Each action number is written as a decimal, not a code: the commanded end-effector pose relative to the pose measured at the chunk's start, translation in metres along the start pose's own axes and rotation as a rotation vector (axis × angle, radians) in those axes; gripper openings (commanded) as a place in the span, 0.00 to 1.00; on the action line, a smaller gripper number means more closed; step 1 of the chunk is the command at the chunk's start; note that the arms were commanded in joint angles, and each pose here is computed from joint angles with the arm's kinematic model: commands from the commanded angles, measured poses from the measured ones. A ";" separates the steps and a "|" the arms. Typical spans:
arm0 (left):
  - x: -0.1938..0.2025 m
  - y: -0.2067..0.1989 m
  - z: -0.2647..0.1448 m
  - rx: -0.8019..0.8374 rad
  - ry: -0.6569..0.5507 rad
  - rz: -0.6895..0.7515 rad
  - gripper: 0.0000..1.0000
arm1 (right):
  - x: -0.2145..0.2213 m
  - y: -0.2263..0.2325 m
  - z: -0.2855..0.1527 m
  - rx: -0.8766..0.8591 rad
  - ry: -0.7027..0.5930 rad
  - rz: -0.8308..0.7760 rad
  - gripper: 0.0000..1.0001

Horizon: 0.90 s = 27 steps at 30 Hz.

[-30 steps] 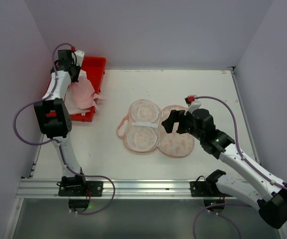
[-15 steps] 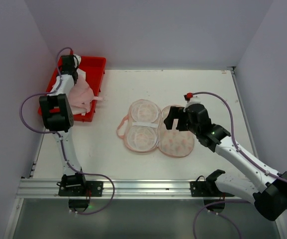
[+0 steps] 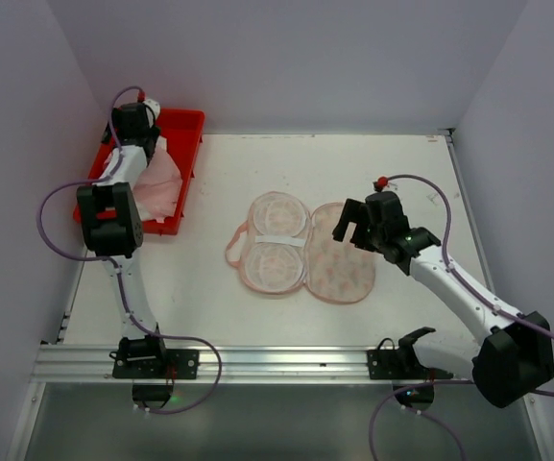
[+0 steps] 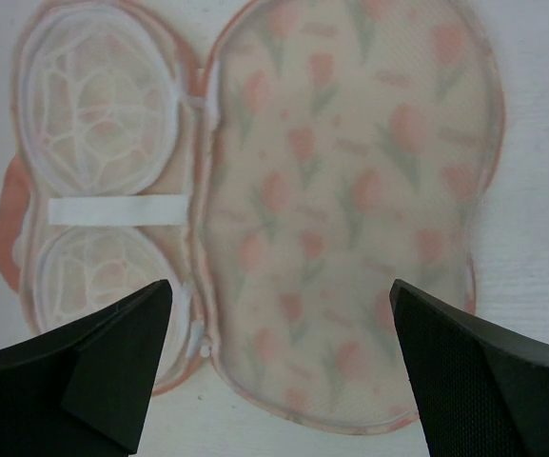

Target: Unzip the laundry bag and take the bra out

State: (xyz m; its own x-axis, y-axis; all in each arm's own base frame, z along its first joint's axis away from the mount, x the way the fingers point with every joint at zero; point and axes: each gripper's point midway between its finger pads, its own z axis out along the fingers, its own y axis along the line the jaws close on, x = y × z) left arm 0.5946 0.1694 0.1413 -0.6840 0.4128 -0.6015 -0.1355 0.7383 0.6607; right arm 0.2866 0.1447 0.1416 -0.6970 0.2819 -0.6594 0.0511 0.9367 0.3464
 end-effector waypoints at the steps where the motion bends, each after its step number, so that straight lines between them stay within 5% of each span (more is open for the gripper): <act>1: -0.047 0.021 -0.054 -0.012 -0.130 -0.102 0.97 | -0.005 -0.027 0.007 0.129 0.029 0.152 0.99; 11: -0.077 0.029 -0.188 0.266 -0.198 -0.503 1.00 | 0.016 -0.080 0.038 0.320 0.141 0.397 0.99; 16: -0.055 -0.021 -0.248 0.571 -0.181 -0.724 1.00 | 0.015 -0.099 0.043 0.377 0.140 0.432 0.99; 20: -0.044 -0.056 -0.295 0.803 -0.220 -0.749 1.00 | 0.020 -0.091 0.055 0.340 0.213 0.416 0.99; 27: -0.012 -0.081 -0.321 0.851 -0.209 -0.649 1.00 | 0.010 -0.057 0.069 0.196 0.198 0.364 0.99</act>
State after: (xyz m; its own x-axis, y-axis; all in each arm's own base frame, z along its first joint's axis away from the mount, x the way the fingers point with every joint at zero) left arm 0.3977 -0.0525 0.2203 -0.5504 -0.1641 -0.8186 0.0996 0.9606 -0.2595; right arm 0.2969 0.0839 0.0405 -0.7345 0.6069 -0.3037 0.5423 0.7939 0.2751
